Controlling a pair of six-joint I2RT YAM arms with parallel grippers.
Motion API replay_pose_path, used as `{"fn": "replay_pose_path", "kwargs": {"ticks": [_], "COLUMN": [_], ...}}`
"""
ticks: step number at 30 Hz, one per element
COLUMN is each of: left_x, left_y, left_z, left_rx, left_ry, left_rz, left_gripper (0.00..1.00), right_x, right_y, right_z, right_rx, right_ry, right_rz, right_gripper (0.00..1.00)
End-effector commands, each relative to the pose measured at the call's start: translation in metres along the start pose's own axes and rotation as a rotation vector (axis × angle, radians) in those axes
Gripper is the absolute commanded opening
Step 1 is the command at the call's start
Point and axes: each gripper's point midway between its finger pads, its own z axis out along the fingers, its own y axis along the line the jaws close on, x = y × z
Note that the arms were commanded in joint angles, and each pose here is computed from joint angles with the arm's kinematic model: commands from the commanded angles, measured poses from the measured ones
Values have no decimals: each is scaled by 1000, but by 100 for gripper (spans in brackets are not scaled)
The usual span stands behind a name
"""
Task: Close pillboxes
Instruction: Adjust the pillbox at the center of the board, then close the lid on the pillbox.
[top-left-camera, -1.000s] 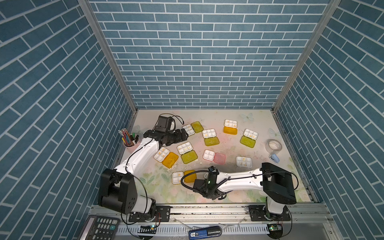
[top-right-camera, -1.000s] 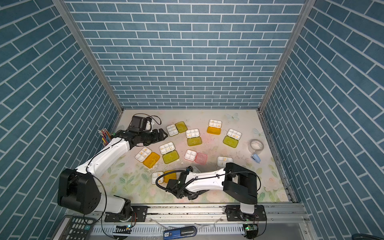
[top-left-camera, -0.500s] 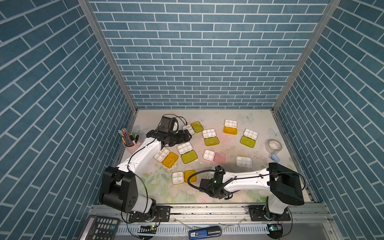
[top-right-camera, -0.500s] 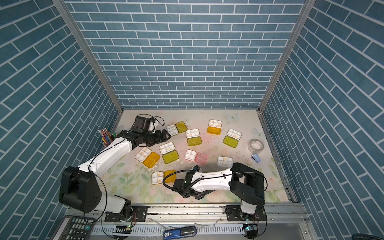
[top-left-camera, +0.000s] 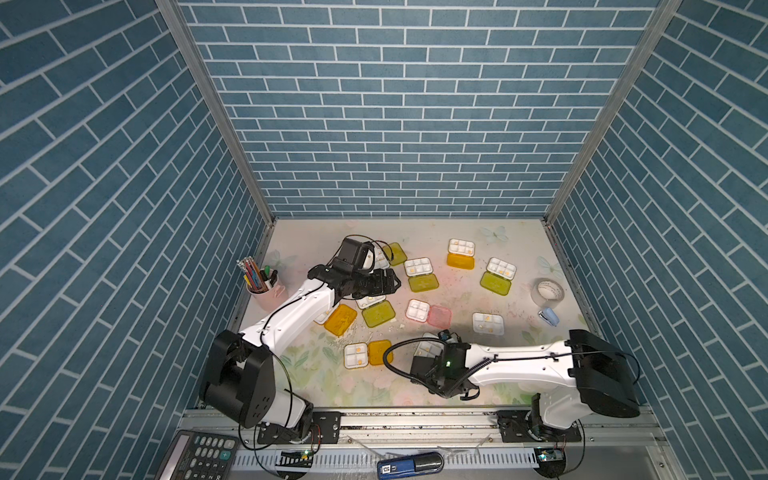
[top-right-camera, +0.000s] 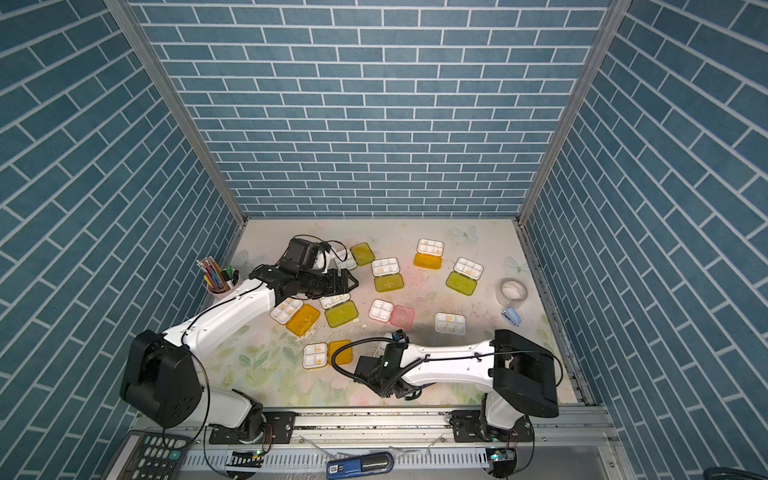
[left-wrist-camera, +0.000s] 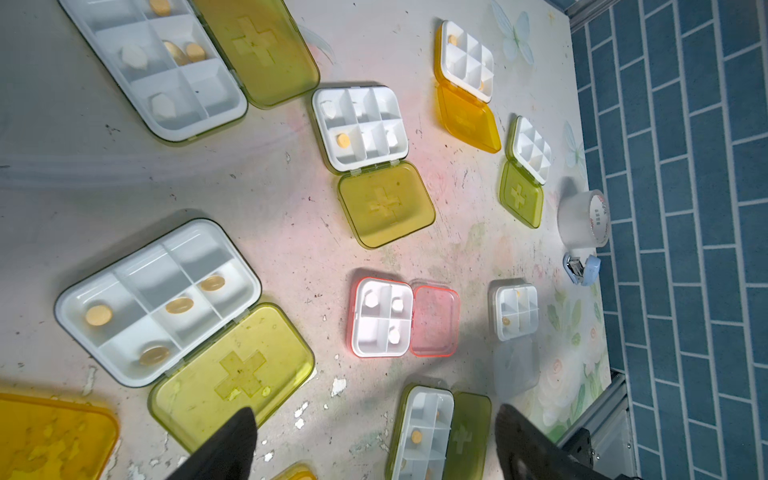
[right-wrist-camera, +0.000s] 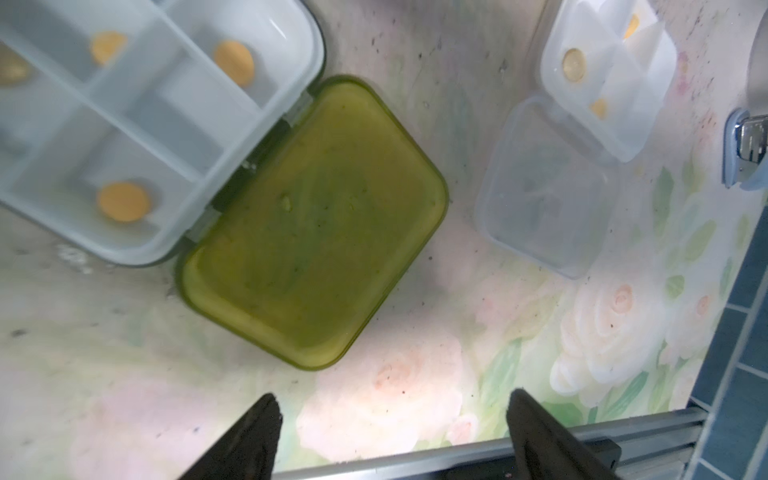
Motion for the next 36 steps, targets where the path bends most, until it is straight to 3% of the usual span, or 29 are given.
{"fn": "replay_pose_path", "kwargs": {"ticks": [1, 7, 13, 20, 30, 36], "left_x": [8, 7, 4, 15, 37, 49], "left_y": [-7, -18, -25, -9, -14, -8], "left_z": [9, 3, -6, -1, 29, 45], "left_rx": [52, 92, 94, -55, 26, 11], "left_ry": [31, 14, -34, 48, 151, 218], "left_rz": [-1, 34, 75, 128, 28, -4], "left_gripper": [91, 91, 91, 89, 89, 89], "right_x": [-16, -35, -49, -41, -41, -38], "right_y": [-9, -34, -54, -65, -35, -21], "right_z": [-26, -38, -37, -22, -9, 5], "right_rx": [-44, -124, -221, -322, -622, -686], "right_ry": [-63, -131, -257, -224, -213, -170], "right_rz": [44, 166, 262, 412, 639, 720], "right_gripper": [81, 71, 73, 74, 73, 76]}}
